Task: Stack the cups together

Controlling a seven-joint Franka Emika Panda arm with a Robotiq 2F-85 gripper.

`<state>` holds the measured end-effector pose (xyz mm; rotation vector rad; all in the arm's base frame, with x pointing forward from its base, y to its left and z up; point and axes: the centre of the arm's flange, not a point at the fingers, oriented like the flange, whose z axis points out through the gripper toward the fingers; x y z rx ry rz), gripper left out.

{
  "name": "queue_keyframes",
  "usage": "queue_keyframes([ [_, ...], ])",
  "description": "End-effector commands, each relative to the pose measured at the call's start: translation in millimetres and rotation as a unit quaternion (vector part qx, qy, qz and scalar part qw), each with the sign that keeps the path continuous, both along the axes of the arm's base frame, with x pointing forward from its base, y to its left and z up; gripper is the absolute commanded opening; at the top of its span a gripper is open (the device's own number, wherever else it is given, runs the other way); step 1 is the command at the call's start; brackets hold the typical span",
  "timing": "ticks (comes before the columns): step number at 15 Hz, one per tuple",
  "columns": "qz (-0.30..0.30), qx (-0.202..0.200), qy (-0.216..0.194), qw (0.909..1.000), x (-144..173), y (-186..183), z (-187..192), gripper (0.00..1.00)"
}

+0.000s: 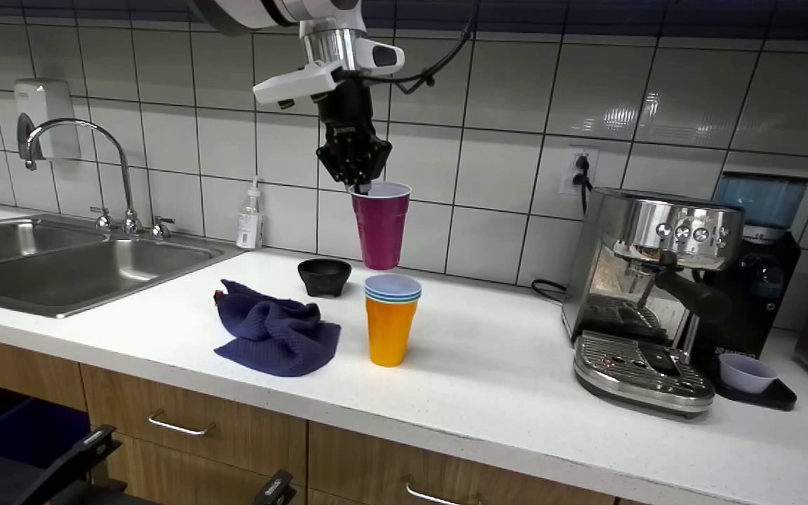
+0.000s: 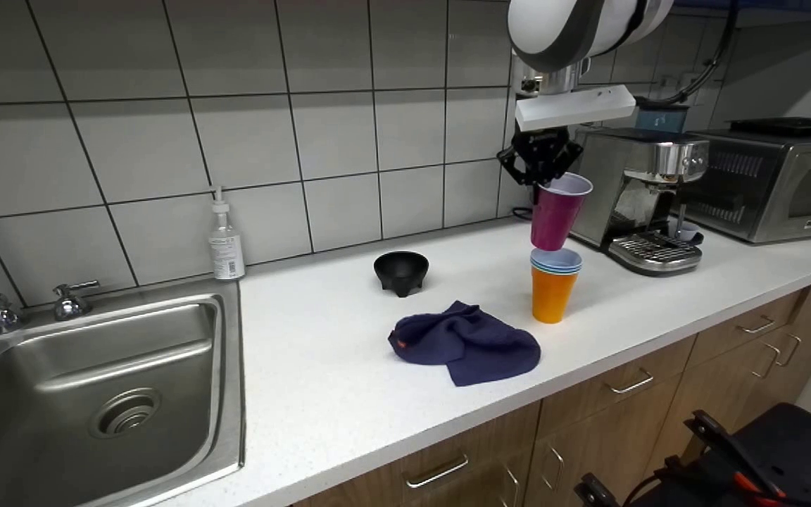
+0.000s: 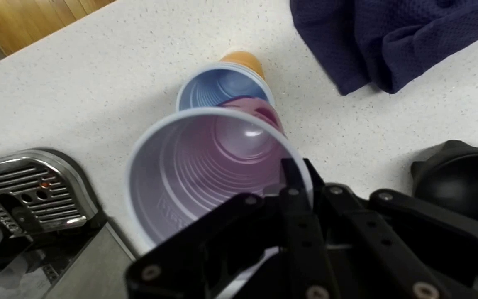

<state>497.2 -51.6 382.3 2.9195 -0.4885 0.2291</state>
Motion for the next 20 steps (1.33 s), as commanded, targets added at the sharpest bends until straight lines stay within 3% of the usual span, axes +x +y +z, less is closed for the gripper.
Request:
queue_keyframes([
  [1, -0.018, -0.010, 0.016, 0.9997, -10, -7, -3, 0.01],
  [20, -0.046, 0.003, 0.046, 0.9979, 7, -32, -48, 0.01],
])
